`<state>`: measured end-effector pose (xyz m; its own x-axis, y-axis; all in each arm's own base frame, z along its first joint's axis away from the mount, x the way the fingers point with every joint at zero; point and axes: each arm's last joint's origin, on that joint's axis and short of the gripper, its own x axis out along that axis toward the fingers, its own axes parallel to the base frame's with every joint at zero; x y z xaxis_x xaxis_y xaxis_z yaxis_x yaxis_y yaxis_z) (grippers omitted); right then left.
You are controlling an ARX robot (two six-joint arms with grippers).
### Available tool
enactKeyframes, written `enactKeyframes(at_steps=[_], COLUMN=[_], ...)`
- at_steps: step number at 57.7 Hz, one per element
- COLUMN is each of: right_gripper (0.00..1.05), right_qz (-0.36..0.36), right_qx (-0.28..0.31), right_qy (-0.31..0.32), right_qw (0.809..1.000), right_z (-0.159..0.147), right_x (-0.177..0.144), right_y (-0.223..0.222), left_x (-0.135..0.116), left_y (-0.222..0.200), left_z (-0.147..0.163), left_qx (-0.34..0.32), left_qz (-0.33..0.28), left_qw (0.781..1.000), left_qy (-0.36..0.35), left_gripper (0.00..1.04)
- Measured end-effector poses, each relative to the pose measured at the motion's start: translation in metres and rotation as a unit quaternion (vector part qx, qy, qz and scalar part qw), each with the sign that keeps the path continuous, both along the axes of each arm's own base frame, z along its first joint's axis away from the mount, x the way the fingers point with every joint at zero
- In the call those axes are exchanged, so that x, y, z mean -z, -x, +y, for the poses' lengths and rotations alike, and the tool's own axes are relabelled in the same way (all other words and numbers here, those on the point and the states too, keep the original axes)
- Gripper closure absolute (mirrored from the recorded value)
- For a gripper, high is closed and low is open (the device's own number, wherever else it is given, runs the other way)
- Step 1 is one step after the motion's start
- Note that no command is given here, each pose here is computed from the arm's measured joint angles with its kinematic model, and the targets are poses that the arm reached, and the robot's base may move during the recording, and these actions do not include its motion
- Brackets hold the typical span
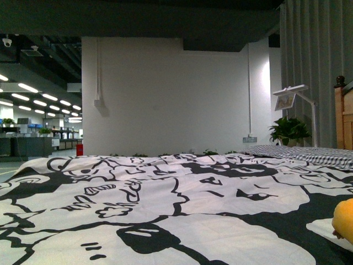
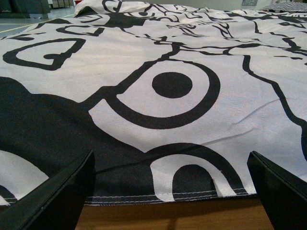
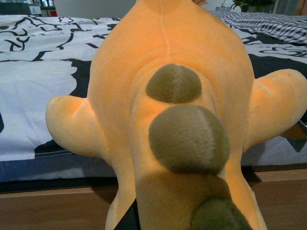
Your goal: Put away toys
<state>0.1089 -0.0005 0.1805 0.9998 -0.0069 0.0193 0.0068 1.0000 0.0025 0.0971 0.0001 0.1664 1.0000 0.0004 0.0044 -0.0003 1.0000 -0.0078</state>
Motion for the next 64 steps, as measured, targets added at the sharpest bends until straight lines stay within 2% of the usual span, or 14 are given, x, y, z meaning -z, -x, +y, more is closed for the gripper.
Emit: enactKeyframes(at_steps=[10,64], right_gripper=[0.98,0.98], right_qz=[0.009,0.002], right_qx=[0.0,0.0], right_qy=[0.0,0.0], right_qw=[1.0,1.0], right_z=[0.0,0.0], right_x=[0.013,0.012], right_y=[0.01,0.012], left_x=[0.0,0.0], left_y=[0.0,0.0], left_z=[0.0,0.0], left_qx=[0.0,0.0], left_qz=[0.0,0.0], left_qw=[1.0,1.0], left_qy=[0.0,0.0], left_gripper=[0.06,0.06])
